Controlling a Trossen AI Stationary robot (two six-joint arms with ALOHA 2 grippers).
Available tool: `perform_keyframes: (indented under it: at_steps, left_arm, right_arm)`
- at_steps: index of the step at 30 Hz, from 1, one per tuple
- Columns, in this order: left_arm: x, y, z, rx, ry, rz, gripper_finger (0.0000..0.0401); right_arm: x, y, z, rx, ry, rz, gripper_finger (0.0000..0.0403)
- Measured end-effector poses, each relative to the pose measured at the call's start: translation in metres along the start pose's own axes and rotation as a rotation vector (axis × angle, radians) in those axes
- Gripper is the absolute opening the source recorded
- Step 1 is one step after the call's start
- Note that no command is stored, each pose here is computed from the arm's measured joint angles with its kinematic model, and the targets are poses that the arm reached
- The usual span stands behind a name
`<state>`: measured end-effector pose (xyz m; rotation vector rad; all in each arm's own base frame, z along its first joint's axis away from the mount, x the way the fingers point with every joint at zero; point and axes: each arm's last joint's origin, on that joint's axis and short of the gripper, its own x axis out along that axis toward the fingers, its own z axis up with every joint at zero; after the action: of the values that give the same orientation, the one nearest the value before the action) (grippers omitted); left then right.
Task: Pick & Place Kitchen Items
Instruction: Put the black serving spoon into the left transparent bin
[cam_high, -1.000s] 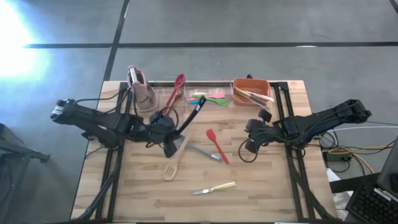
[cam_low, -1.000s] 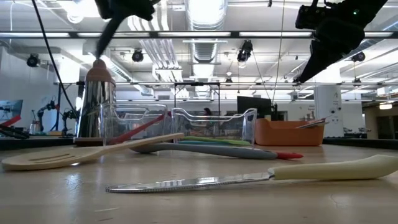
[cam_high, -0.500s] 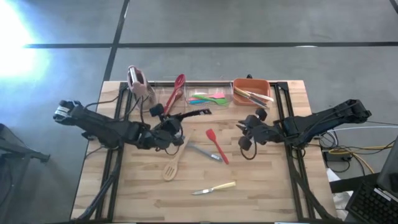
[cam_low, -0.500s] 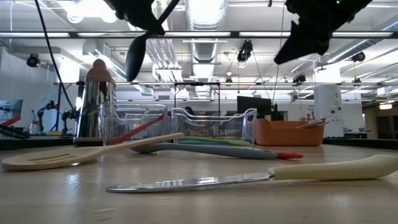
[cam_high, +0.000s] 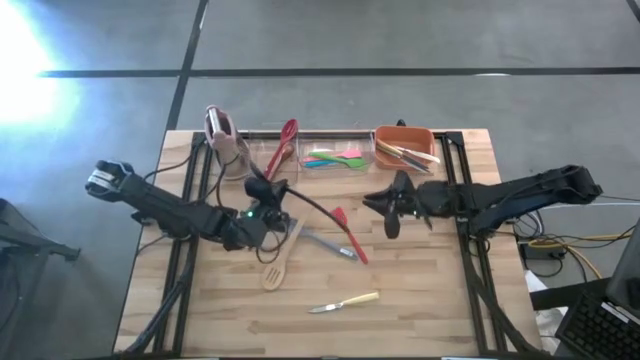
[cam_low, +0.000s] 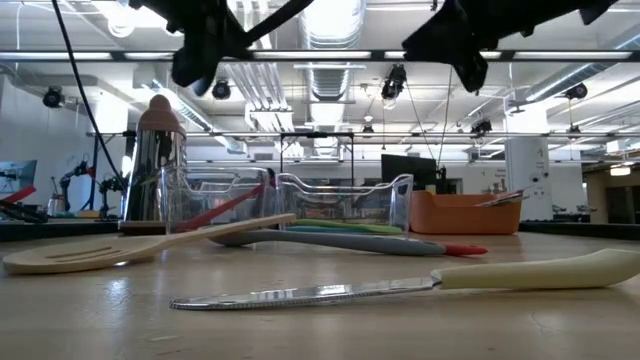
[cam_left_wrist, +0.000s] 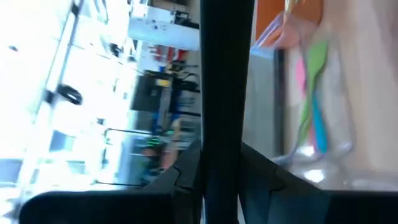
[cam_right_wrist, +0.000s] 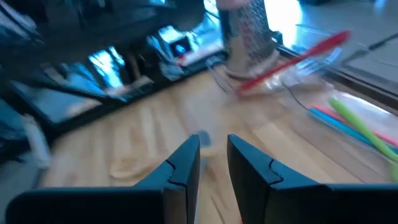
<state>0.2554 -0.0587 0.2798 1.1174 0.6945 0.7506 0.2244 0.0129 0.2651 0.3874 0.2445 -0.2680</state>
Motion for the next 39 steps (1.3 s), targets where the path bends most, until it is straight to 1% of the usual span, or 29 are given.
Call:
perform_keyframes:
  at_steps: [5, 7, 12, 15, 17, 19, 25, 33, 39]
  left_arm:
    - [-0.011, -0.002, 0.002, 0.180, 0.006, 0.022, 0.0068]
    - [-0.015, -0.003, 0.002, 0.255, 0.006, 0.026, 0.0068]
    - [-0.018, -0.006, 0.002, 0.375, -0.043, -0.010, 0.0068]
    - [-0.017, -0.007, 0.002, 0.414, -0.043, -0.012, 0.0068]
    - [-0.017, -0.007, 0.002, 0.438, -0.041, -0.012, 0.0068]
    - [-0.017, -0.007, 0.002, 0.452, -0.042, -0.013, 0.0068]
    - [-0.012, -0.007, 0.001, 0.459, -0.046, -0.023, 0.0068]
    - [-0.007, -0.005, -0.001, 0.445, -0.022, -0.022, 0.0068]
    - [-0.006, -0.006, -0.001, 0.434, -0.032, -0.032, 0.0068]
  right_arm:
    - [0.003, -0.014, 0.024, 0.067, -0.016, 0.105, 0.0073]
    - [0.006, -0.018, 0.035, 0.093, 0.003, 0.182, 0.0073]
    - [0.019, -0.022, 0.055, 0.103, 0.095, 0.405, 0.0076]
    - [0.032, -0.022, 0.062, 0.110, 0.163, 0.511, 0.0084]
    - [0.043, -0.023, 0.062, 0.119, 0.202, 0.522, 0.0091]
    - [0.051, -0.022, 0.065, 0.128, 0.236, 0.506, 0.0099]
    - [0.077, -0.015, 0.075, 0.077, 0.345, 0.444, 0.0126]
    - [0.116, 0.005, 0.088, 0.013, 0.497, 0.427, 0.0154]
    - [0.125, 0.027, 0.098, -0.023, 0.558, 0.449, 0.0167]
